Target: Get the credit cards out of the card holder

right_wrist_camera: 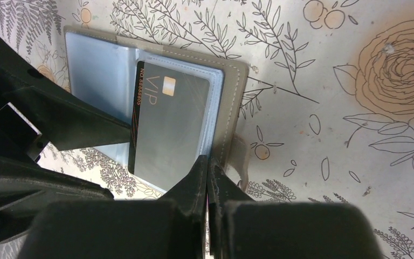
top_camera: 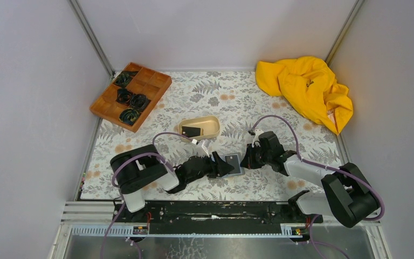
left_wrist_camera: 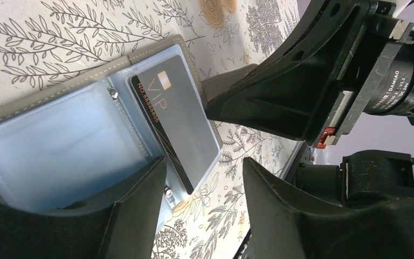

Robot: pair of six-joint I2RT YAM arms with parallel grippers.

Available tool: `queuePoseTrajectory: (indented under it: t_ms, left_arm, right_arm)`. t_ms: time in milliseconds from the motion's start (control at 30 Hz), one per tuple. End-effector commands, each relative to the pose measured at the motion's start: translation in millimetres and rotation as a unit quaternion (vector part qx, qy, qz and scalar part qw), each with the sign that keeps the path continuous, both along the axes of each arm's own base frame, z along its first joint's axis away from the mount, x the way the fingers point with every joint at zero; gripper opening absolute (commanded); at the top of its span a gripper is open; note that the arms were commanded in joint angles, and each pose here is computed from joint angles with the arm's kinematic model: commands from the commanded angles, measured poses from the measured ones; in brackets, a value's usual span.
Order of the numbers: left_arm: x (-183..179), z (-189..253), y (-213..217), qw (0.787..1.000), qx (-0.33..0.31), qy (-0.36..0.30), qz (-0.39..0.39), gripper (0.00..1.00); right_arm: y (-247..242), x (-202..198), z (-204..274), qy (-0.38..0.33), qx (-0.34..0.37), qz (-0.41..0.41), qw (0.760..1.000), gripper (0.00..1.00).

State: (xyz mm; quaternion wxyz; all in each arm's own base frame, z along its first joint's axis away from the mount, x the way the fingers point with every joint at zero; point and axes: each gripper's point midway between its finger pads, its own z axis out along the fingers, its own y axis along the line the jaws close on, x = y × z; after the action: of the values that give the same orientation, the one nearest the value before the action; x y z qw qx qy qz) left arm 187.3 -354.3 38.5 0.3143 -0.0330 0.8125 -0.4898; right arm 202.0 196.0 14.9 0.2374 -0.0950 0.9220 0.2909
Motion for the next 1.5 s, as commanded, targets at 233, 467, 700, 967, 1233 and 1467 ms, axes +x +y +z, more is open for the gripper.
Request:
queuePoseTrajectory:
  t_ms: [233,467,700,967,1233,1467]
  left_arm:
    - [10.0,2.5,-6.4,0.999,-0.029,-0.012,0.009,0.62]
    - [2.7,27.6,-12.7,0.996,-0.079,-0.033,-0.016,0.58]
    - [-6.0,44.4,-24.2,0.991,-0.117,-0.039,-0.053,0.57]
    - [0.7,26.9,-23.7,0.994,-0.099,-0.018,-0.035,0.57]
    - [9.1,16.1,-30.1,0.993,-0.116,0.006,-0.03,0.57]
    - [14.4,15.0,-28.9,0.991,-0.128,0.014,-0.023,0.57]
  right_arm:
    - [3.9,-4.8,-0.5,0.005,0.013,0.016,1.0,0.0]
    - [4.8,-5.6,-3.2,0.012,0.012,0.019,1.0,0.0]
    - [5.0,-6.1,-6.1,0.018,0.01,0.02,1.0,0.0]
    - [5.6,-6.6,-6.3,0.019,0.012,0.022,1.0,0.0]
    - [6.9,-7.5,-7.0,0.021,0.014,0.026,0.999,0.0]
    - [6.3,-7.3,-7.3,0.021,0.013,0.025,0.999,0.0]
